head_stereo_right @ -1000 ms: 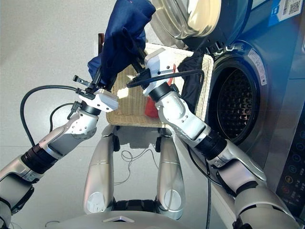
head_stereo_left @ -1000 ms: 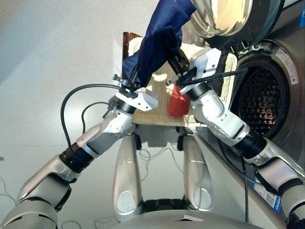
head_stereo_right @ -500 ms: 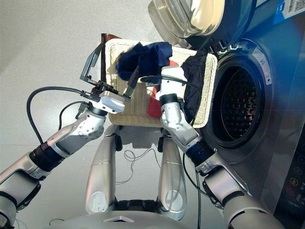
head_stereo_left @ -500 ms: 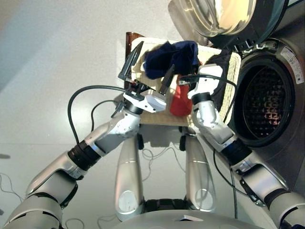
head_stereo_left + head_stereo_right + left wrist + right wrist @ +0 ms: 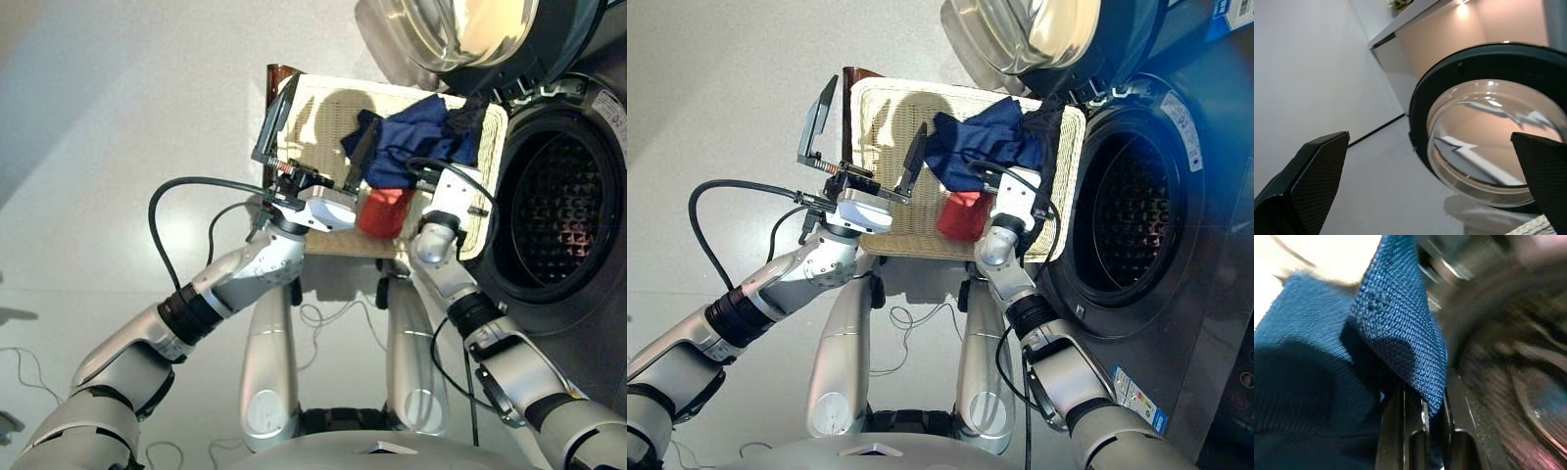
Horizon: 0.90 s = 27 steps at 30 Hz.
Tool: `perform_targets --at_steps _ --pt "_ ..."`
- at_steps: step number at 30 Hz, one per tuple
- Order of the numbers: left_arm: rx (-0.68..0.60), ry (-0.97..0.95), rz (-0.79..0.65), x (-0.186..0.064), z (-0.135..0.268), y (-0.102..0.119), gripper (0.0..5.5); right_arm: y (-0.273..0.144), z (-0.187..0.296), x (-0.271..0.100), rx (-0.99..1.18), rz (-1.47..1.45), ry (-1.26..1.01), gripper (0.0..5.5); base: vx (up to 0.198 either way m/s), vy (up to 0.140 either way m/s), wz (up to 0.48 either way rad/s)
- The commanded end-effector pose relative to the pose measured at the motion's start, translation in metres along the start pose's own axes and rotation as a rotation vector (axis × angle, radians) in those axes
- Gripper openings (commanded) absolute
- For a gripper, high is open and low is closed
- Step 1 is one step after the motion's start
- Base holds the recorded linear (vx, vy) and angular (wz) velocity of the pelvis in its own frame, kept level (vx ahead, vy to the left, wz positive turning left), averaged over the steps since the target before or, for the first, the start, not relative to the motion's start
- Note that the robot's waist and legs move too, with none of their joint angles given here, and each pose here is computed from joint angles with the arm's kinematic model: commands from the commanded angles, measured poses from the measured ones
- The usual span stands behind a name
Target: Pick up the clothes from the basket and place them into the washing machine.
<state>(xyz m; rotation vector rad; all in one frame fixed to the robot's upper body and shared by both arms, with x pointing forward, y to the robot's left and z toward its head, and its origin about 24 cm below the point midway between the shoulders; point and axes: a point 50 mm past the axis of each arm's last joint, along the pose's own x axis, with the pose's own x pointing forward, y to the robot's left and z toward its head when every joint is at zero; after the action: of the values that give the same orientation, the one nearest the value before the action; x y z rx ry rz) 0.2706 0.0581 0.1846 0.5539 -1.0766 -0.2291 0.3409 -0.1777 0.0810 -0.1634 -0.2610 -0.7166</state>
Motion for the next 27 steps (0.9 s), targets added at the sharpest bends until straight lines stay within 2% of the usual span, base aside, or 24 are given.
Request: perform_targets --at_steps 1,8,9,13,14,17,22,24,27 --pt "-0.116 -0.205 0.054 0.013 0.039 -0.002 5.50 -0.037 0.008 0.031 0.036 -0.249 -0.026 0.00 0.000 0.000 0.000" --pt "-0.137 -0.204 0.035 0.014 0.041 -0.003 5.50 -0.114 -0.021 0.061 -0.133 -0.544 0.094 0.00 0.000 0.000 0.000" --pt "-0.135 -0.210 0.037 0.016 0.041 -0.002 5.50 -0.114 -0.019 0.063 -0.127 -0.546 0.090 0.00 0.000 0.000 0.000" --pt "-0.143 -0.198 0.016 0.015 0.040 -0.003 5.50 -0.158 -0.026 0.076 -0.153 -0.703 0.170 0.00 0.000 0.000 0.000" --pt "-0.144 -0.190 0.015 0.015 0.040 -0.001 5.50 -0.180 -0.028 0.080 -0.176 -0.774 0.203 0.00 0.000 0.000 0.000" --pt "-0.150 -0.188 0.013 0.016 0.040 0.001 5.50 -0.200 -0.022 0.089 -0.181 -0.833 0.209 0.00 0.000 0.000 0.000" --pt "-0.188 -0.159 0.014 0.015 0.041 0.003 5.50 -0.241 -0.007 0.104 -0.106 -0.980 0.262 0.00 0.000 0.000 0.000" --pt "-0.210 -0.122 0.022 0.011 0.039 0.004 5.50 -0.252 0.003 0.110 -0.023 -1.038 0.269 0.00 0.000 0.000 0.000" --pt "-0.219 -0.102 0.043 0.010 0.037 0.007 5.50 -0.262 0.009 0.113 -0.010 -1.073 0.270 0.00 0.000 0.000 0.000"
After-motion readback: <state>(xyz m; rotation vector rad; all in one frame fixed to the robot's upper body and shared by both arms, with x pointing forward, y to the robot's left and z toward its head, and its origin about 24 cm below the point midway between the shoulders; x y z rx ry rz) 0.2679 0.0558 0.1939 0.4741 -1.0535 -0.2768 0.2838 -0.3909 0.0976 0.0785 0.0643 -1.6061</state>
